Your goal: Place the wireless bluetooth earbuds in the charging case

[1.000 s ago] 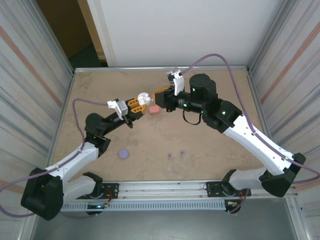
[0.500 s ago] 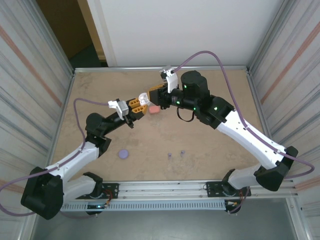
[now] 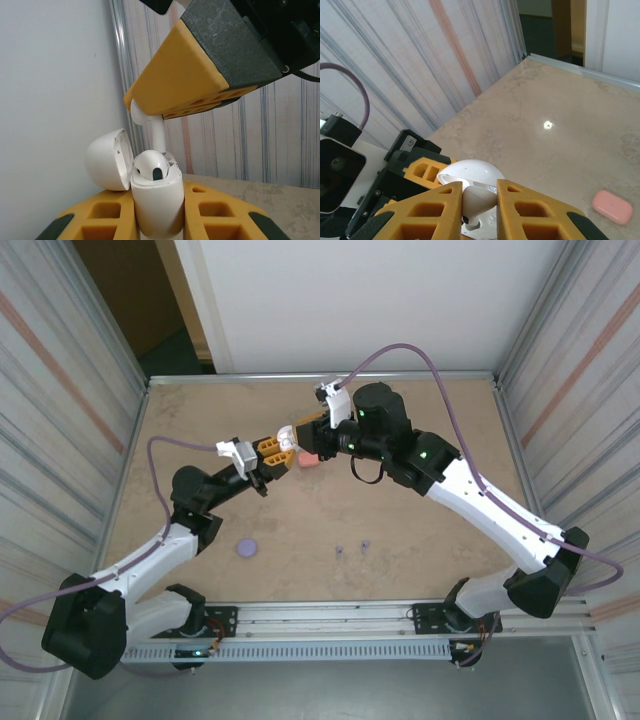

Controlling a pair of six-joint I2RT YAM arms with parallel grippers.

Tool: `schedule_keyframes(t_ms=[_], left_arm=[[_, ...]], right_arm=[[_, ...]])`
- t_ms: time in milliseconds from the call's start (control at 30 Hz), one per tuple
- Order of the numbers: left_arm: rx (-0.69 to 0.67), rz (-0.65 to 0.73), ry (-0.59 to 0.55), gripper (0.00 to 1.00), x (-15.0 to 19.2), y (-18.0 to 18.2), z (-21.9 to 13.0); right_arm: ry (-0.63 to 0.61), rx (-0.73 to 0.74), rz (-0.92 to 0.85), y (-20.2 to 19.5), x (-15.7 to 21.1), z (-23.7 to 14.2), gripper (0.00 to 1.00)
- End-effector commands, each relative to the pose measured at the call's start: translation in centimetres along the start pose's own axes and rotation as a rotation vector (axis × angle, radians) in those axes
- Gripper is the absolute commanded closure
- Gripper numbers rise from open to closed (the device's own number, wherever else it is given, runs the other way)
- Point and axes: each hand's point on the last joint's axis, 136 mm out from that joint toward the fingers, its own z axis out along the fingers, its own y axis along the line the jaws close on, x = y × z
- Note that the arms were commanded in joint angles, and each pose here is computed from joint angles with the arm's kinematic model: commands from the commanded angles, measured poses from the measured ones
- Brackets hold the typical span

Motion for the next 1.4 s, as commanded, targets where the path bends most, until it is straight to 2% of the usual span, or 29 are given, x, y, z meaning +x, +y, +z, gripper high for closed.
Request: schedule_keyframes(t_ms=[0, 833, 1133, 1367], left_arm=[[0.018, 0.050, -0.068, 1.00, -2.6, -0.2, 0.4], [0.015, 0.050, -0.067, 1.00, -2.5, -0.2, 0.4], [0.020, 0.052, -0.067, 1.00, -2.6, -0.3, 0.4], [0.025, 0.053, -0.070, 1.00, -2.7, -0.4, 0.4]], right_arm=[[-0.006, 0.013, -0.018, 0.2, -0.5, 0.0, 0.79], [0.054, -0.002, -0.014, 0.7, 1.0, 0.3, 0.78], [0.037, -0.008, -0.019, 0.9, 0.3, 0.0, 0.66], [-0.014, -0.001, -0.018, 0.1, -1.0, -1.9, 0.55]])
